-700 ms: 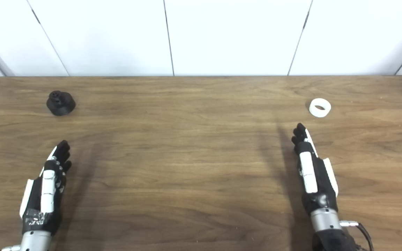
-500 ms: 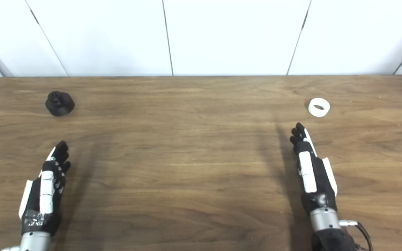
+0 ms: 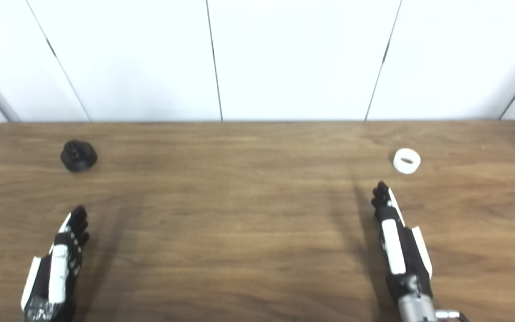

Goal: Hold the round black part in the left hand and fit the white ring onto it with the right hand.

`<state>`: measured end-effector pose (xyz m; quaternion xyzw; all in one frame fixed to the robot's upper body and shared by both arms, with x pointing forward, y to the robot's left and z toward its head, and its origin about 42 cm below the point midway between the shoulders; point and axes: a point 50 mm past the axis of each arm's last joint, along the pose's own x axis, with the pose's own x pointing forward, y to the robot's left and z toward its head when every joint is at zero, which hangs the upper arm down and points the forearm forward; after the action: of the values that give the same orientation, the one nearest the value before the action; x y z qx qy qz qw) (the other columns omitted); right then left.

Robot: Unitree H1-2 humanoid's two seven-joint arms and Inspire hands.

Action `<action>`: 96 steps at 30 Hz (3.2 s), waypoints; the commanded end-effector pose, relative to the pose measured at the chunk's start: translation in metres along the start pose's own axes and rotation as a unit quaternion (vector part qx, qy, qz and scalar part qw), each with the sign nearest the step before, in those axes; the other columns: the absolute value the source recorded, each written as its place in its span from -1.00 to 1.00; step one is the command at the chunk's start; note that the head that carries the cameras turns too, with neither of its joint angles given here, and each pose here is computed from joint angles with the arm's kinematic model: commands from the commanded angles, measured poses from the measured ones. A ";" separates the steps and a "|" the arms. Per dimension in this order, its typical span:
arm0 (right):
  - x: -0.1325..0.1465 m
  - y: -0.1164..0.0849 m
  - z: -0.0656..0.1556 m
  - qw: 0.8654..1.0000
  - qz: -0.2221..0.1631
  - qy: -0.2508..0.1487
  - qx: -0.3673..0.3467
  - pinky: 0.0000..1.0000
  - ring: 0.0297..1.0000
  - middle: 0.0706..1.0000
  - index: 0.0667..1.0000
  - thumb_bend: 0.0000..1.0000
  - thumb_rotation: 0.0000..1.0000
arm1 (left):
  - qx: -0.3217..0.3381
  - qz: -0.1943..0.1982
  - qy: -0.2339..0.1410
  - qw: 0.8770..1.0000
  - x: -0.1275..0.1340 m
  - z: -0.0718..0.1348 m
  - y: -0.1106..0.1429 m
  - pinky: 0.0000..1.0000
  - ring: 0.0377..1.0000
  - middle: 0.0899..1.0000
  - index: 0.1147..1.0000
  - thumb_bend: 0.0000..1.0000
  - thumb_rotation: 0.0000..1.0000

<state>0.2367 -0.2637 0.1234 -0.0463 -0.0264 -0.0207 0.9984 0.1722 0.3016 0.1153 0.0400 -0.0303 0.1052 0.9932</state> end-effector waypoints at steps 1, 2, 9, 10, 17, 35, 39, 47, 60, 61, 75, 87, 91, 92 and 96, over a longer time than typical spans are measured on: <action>-0.010 -0.003 -0.003 1.000 -0.001 -0.004 -0.004 1.00 0.94 0.93 0.94 0.10 1.00 | -0.008 0.009 0.001 1.000 -0.008 -0.004 -0.006 1.00 0.99 0.94 0.92 -0.02 0.88; -0.010 -0.004 -0.004 1.000 0.000 -0.002 -0.006 1.00 0.94 0.94 0.95 0.10 1.00 | -0.010 0.009 0.000 1.000 -0.008 -0.004 -0.007 1.00 0.97 0.93 0.91 -0.04 0.86; -0.009 -0.010 -0.010 1.000 -0.002 -0.002 -0.008 1.00 0.96 0.94 0.95 0.09 1.00 | -0.014 0.004 -0.002 1.000 -0.010 -0.011 -0.014 1.00 0.95 0.92 0.88 -0.09 0.77; -0.009 -0.010 -0.011 1.000 -0.002 -0.002 -0.006 1.00 0.97 0.94 0.95 0.10 1.00 | -0.015 0.003 -0.003 1.000 -0.010 -0.012 -0.015 1.00 0.95 0.91 0.88 -0.11 0.75; -0.007 -0.015 -0.015 1.000 0.009 -0.005 -0.003 1.00 1.00 0.98 1.00 0.00 1.00 | -0.023 0.013 -0.001 1.000 -0.009 -0.014 -0.023 1.00 0.91 0.87 0.81 -0.19 0.59; -0.003 -0.027 -0.017 1.000 0.003 0.003 0.008 1.00 0.92 0.89 0.92 0.17 1.00 | -0.006 -0.001 -0.002 1.000 -0.007 -0.015 -0.042 0.96 0.89 0.84 0.80 -0.03 0.42; -0.003 -0.028 -0.018 1.000 0.010 0.003 0.012 1.00 0.87 0.85 0.89 0.10 1.00 | -0.008 -0.003 -0.005 1.000 -0.006 -0.017 -0.043 1.00 0.91 0.85 0.82 0.00 0.40; -0.004 -0.026 -0.016 1.000 0.008 0.010 0.006 0.93 0.83 0.81 0.84 0.17 1.00 | -0.008 0.000 -0.004 1.000 -0.009 -0.019 -0.044 1.00 0.92 0.86 0.84 -0.04 0.46; -0.003 -0.024 -0.016 1.000 0.001 0.005 -0.003 0.78 0.79 0.77 0.81 0.36 1.00 | 0.069 0.031 -0.033 0.997 0.000 0.002 -0.034 0.90 0.88 0.84 0.84 0.22 -0.03; -0.003 -0.023 -0.016 1.000 0.000 0.006 -0.002 0.79 0.80 0.77 0.80 0.38 1.00 | 0.083 0.035 -0.039 0.995 0.003 0.006 -0.032 0.92 0.88 0.83 0.83 0.31 -0.09; 0.000 -0.022 -0.021 1.000 0.001 0.000 -0.010 0.80 0.79 0.75 0.80 0.48 1.00 | 0.248 0.080 -0.090 0.961 0.065 0.059 0.003 0.80 0.84 0.83 0.80 0.70 -0.35; 0.000 -0.020 -0.019 1.000 -0.001 -0.003 -0.016 0.72 0.75 0.72 0.78 0.49 1.00 | 0.310 0.116 -0.074 0.941 0.119 0.079 0.027 1.00 1.00 0.88 0.73 0.80 -0.23; -0.001 -0.019 -0.019 1.000 0.000 -0.001 -0.014 0.75 0.77 0.73 0.79 0.53 1.00 | 0.315 0.132 -0.064 0.938 0.141 0.081 0.034 1.00 1.00 0.87 0.72 0.81 -0.23; -0.001 -0.019 -0.019 1.000 0.001 -0.002 -0.013 0.77 0.78 0.74 0.80 0.51 1.00 | 0.319 0.133 -0.063 0.936 0.145 0.081 0.036 1.00 0.99 0.87 0.72 0.82 -0.21; -0.001 -0.018 -0.020 1.000 0.001 0.000 -0.018 0.79 0.80 0.75 0.81 0.51 1.00 | 0.335 0.142 -0.057 0.930 0.165 0.083 0.045 1.00 0.98 0.86 0.71 0.83 -0.19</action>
<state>0.2411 -0.2846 0.1151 -0.0633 -0.0398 -0.0186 0.9970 0.3092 0.3628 0.1894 0.3533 -0.0205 0.2240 0.9081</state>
